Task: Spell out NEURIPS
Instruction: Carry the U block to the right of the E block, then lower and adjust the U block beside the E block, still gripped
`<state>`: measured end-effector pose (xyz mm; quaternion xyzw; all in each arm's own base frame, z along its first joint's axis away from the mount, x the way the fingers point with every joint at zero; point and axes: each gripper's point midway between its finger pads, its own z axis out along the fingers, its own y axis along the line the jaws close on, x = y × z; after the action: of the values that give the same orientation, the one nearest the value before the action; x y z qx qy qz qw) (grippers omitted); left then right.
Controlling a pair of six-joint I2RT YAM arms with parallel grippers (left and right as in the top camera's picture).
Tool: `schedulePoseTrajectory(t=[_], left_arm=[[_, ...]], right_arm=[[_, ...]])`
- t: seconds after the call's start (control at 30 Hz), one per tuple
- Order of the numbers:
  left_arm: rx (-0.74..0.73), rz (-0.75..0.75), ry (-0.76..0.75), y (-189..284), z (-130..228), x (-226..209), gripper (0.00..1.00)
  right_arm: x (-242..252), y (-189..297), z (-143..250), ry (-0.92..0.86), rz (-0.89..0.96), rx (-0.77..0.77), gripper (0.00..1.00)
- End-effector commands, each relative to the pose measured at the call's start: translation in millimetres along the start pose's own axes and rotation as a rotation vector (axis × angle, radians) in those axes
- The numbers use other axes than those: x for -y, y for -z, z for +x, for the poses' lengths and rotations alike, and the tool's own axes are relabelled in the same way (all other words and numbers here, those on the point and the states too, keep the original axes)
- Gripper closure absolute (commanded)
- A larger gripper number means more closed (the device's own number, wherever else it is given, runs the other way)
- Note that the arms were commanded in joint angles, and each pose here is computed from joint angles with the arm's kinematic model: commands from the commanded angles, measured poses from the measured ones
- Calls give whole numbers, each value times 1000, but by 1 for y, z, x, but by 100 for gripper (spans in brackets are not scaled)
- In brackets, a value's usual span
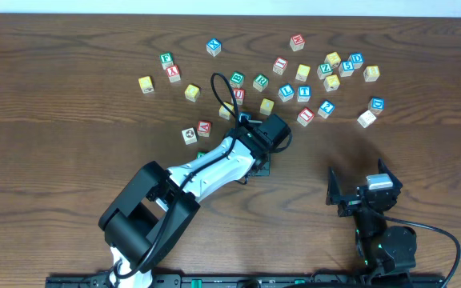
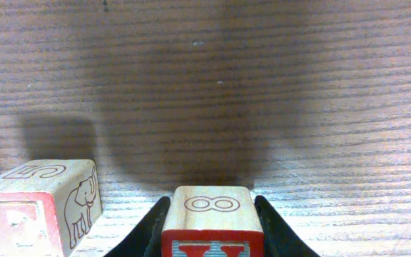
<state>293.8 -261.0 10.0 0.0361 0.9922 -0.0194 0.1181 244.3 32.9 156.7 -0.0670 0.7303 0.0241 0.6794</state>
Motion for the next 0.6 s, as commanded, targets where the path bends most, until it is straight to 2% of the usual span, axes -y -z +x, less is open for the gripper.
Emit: schedulePoseTrajectory(t=[0.0,0.57], left_arm=[[6,13,-7,6,-1,1,92],[12,18,-7,6,-2,2,93]], right_arm=[[3,0,0,-14,16,0,1],[3,0,0,-14,16,0,1]])
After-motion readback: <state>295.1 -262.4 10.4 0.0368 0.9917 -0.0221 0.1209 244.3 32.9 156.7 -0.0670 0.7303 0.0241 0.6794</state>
